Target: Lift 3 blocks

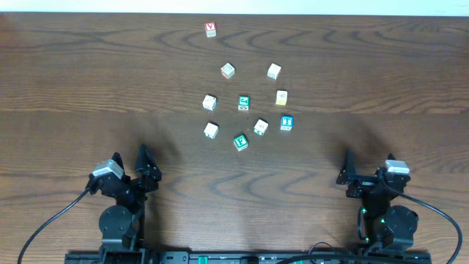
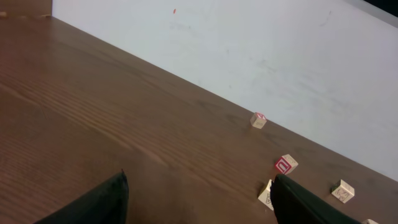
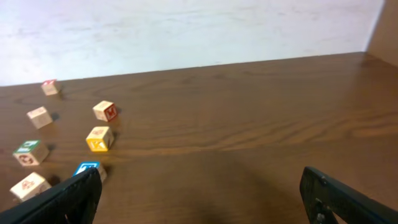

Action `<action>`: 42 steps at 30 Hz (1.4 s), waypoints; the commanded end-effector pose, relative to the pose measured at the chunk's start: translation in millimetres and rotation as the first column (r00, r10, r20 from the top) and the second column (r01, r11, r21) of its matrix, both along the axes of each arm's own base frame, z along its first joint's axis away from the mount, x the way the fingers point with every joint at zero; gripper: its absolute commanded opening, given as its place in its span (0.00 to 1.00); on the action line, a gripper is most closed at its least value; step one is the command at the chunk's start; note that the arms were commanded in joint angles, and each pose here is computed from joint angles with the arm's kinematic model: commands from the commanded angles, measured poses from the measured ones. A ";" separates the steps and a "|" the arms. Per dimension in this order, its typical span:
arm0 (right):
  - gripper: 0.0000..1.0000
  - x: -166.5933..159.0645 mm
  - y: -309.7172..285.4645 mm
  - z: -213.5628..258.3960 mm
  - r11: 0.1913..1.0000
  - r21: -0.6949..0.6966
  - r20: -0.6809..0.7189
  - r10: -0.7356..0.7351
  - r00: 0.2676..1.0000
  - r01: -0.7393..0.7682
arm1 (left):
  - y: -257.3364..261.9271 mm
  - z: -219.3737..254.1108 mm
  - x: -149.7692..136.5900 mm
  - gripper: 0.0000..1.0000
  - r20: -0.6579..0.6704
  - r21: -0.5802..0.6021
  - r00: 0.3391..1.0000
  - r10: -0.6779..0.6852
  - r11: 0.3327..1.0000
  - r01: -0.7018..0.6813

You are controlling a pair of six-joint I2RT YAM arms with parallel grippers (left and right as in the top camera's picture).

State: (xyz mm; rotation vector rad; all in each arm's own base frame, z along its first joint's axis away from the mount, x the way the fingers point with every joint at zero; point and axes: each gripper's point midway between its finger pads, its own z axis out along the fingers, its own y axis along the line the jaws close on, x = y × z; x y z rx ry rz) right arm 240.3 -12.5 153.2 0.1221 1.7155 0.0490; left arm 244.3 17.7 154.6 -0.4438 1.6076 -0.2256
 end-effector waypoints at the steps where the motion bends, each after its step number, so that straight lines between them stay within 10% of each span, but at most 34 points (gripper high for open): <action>1: 0.99 0.6 4.8 -3.2 0.999 -0.028 -0.009 0.035 0.999 -0.035 | 3.4 -16.6 -1.7 0.74 -0.058 0.012 0.998 0.017 1.000 -0.016; 23: 0.99 -3.2 40.2 15.4 0.972 0.025 0.010 0.234 0.972 -0.234 | 3.4 -16.6 -1.7 0.74 -0.058 0.012 0.998 0.017 1.000 -0.016; 34: 0.99 21.0 43.8 19.0 0.962 0.109 -0.189 0.268 0.945 -0.251 | 3.4 -16.5 -1.7 0.74 -0.058 0.012 0.998 0.017 1.000 -0.016; 42: 0.99 42.2 82.8 17.3 0.900 0.223 -0.451 0.437 0.778 -0.376 | 3.4 -16.5 -1.7 0.74 -0.058 0.012 0.998 0.017 1.000 -0.016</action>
